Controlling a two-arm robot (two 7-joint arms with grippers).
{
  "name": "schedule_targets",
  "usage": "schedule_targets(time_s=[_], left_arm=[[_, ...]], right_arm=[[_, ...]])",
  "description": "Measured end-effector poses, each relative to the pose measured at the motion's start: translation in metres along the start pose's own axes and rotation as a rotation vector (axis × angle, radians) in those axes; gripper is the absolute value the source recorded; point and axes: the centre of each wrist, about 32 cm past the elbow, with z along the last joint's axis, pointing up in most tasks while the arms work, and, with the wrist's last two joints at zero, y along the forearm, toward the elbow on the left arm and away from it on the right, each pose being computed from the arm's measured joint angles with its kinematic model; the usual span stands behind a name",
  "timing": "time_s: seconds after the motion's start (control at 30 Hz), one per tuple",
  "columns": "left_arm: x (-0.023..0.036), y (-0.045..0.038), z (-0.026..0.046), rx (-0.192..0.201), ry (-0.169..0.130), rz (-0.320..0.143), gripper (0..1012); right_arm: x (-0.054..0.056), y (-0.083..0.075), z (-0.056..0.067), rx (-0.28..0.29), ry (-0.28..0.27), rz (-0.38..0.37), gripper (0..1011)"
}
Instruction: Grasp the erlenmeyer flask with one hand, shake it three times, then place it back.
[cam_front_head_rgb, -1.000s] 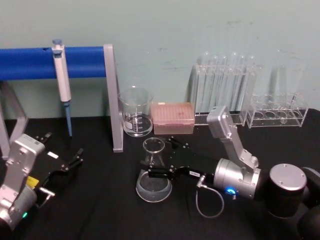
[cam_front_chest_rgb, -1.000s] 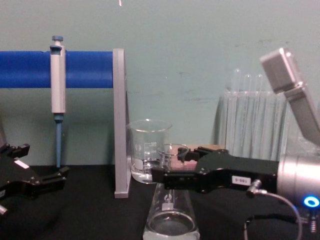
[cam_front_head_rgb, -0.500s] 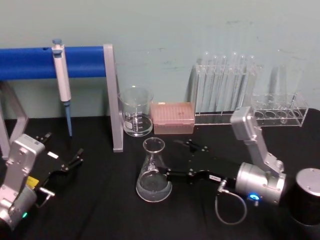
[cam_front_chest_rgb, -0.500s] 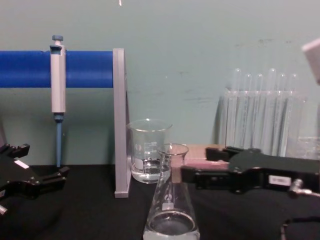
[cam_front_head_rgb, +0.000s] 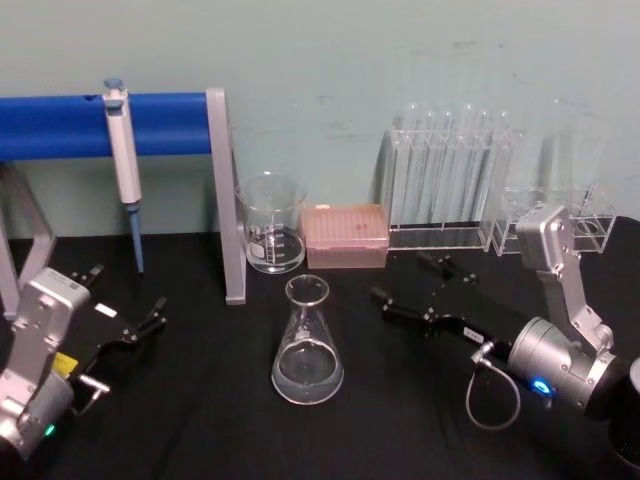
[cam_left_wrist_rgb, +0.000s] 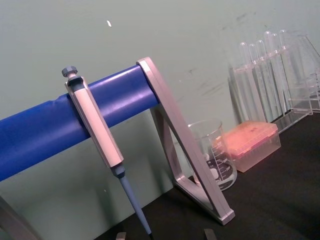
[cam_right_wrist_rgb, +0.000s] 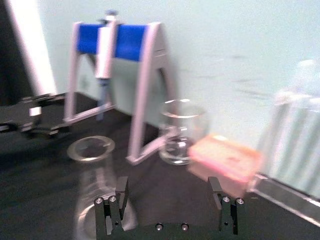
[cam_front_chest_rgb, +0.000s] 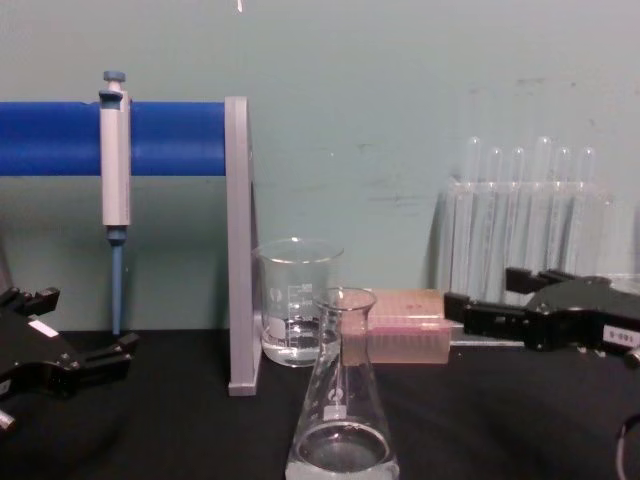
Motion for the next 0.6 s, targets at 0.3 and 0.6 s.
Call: schedule_targets(time_s=[0.3, 0.6], left_arm=[[0.0000, 0.0000, 0.0000, 0.000, 0.000, 0.000, 1001], [0.0000, 0.0000, 0.0000, 0.000, 0.000, 0.000, 1001]], right_arm=[[-0.004, 0.011, -0.009, 0.015, -0.008, -0.140, 1000], [-0.004, 0.023, -0.018, -0.006, 0.002, -0.213, 1000]])
